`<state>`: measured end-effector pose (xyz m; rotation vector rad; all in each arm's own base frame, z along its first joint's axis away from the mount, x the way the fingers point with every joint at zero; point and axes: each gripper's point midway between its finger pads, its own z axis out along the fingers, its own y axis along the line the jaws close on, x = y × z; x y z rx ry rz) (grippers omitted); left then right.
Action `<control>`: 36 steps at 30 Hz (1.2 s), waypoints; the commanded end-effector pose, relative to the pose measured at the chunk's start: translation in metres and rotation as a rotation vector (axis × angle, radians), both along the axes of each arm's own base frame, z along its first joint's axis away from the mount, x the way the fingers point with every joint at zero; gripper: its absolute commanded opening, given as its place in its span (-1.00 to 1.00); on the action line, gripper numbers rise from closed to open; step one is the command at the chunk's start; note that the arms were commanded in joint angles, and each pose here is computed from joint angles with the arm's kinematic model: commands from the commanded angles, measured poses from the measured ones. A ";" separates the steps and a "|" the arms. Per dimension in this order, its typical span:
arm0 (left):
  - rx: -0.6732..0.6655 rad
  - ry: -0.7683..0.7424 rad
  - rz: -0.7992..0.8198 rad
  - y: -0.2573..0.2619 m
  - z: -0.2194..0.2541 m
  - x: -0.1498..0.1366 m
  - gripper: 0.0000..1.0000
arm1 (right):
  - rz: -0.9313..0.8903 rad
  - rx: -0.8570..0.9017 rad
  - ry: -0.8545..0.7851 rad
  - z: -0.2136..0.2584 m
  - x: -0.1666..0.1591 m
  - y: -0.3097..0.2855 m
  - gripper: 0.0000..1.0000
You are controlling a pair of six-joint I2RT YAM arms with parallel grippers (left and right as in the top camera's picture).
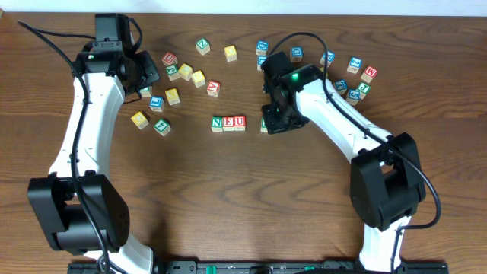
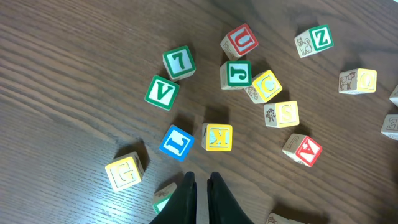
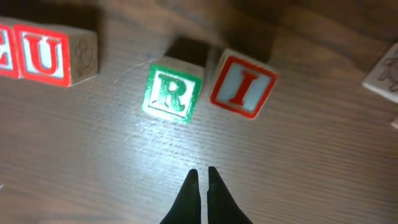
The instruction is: Spell out NEURIPS
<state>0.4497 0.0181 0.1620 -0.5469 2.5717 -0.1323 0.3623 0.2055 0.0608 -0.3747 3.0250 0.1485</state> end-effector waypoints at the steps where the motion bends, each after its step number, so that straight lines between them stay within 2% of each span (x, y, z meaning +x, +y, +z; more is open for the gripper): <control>1: 0.015 0.016 0.009 0.004 -0.006 -0.002 -0.83 | -0.035 -0.030 -0.031 -0.002 0.007 -0.006 -0.98; 17: 0.015 0.016 0.009 0.004 -0.006 -0.001 -0.84 | -0.053 -0.045 0.018 -0.043 0.009 0.000 -0.98; 26: 0.015 0.016 0.009 0.004 -0.006 -0.001 -0.84 | -0.061 -0.015 -0.031 -0.044 0.021 0.009 -0.93; 36: 0.015 0.016 0.008 0.004 -0.006 -0.001 -0.84 | -0.056 -0.021 -0.007 -0.056 0.018 0.010 -0.92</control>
